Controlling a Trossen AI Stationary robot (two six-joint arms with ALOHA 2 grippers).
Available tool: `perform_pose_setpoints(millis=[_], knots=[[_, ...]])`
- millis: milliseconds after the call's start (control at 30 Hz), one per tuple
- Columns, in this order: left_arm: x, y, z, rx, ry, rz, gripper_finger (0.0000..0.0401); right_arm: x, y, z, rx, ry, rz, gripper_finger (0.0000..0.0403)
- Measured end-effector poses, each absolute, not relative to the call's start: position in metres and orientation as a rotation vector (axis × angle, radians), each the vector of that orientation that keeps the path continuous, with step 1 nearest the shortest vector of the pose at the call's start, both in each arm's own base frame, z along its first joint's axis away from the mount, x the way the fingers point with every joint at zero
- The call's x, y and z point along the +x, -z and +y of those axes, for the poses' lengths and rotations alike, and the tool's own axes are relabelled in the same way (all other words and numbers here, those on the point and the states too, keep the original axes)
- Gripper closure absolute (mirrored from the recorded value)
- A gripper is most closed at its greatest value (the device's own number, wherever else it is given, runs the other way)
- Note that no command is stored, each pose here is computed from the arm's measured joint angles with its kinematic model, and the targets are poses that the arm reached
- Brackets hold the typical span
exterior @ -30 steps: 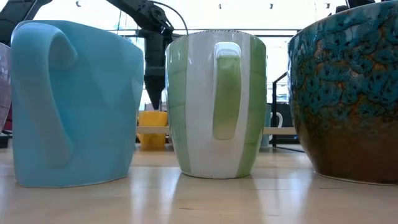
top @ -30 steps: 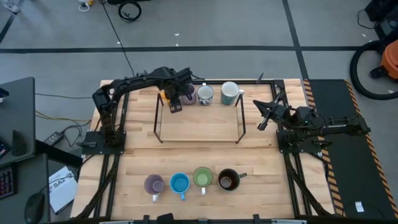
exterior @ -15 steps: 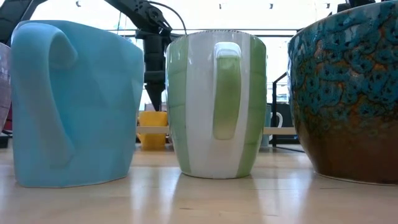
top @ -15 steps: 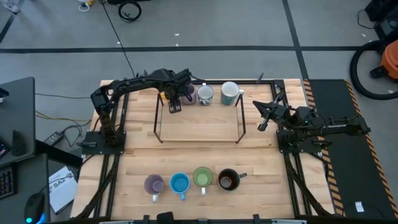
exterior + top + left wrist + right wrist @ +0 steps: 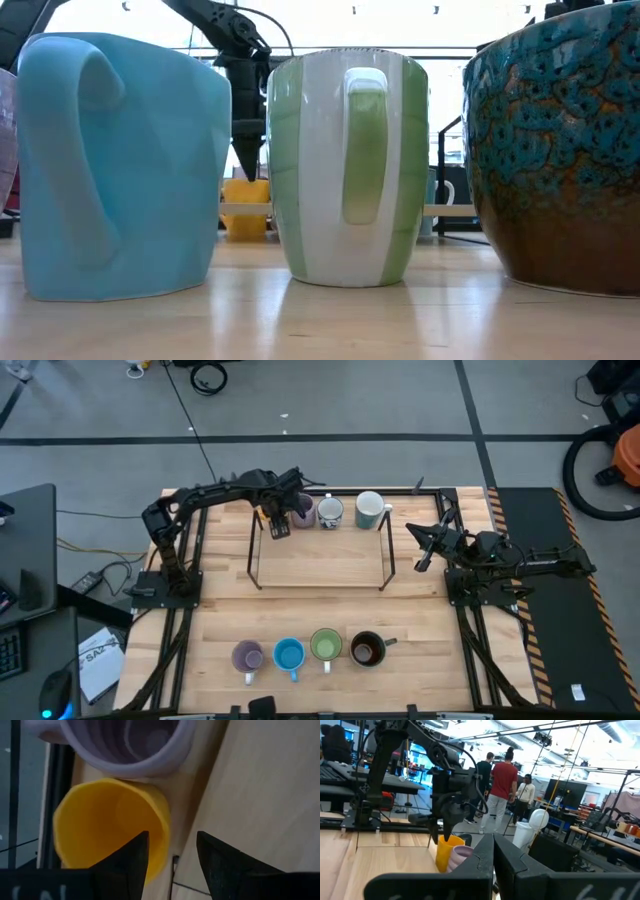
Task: Place coffee mugs
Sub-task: Put the yellow mug on the shelf
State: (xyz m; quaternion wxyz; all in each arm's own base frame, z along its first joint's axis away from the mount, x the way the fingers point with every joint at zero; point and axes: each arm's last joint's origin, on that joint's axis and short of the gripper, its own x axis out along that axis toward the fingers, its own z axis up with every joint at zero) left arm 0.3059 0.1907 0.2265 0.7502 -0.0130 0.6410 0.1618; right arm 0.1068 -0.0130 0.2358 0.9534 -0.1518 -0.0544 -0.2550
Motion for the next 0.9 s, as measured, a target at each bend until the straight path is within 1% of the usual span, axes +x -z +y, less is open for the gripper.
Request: perform_pose_setpoints(millis=[133,300,400,500,767,900], knots=[[0.301,-0.208,0.189,-0.010,-0.383,1.436,0.0229,0.107,-0.236,-0.013,-0.308,0.518,-0.111,0.0394],[0.301,-0.207,0.191,0.015,-0.427,1.427,0.0230,0.107,-0.237,-0.013,-0.306,0.519,-0.121,0.0394],[0.300,-0.207,0.192,0.000,-0.424,1.425,0.0241,0.107,-0.237,-0.013,-0.307,0.519,-0.121,0.0394],[0.299,-0.206,0.193,-0.013,-0.416,1.420,0.0266,0.107,-0.237,-0.013,-0.310,0.519,-0.121,0.0394],[0.300,-0.207,0.193,-0.019,-0.415,1.418,0.0349,0.107,-0.237,-0.013,-0.317,0.520,-0.121,0.0394],[0.298,-0.207,0.192,-0.031,-0.419,1.426,0.0375,0.107,-0.237,-0.013,-0.317,0.519,-0.121,0.0394]])
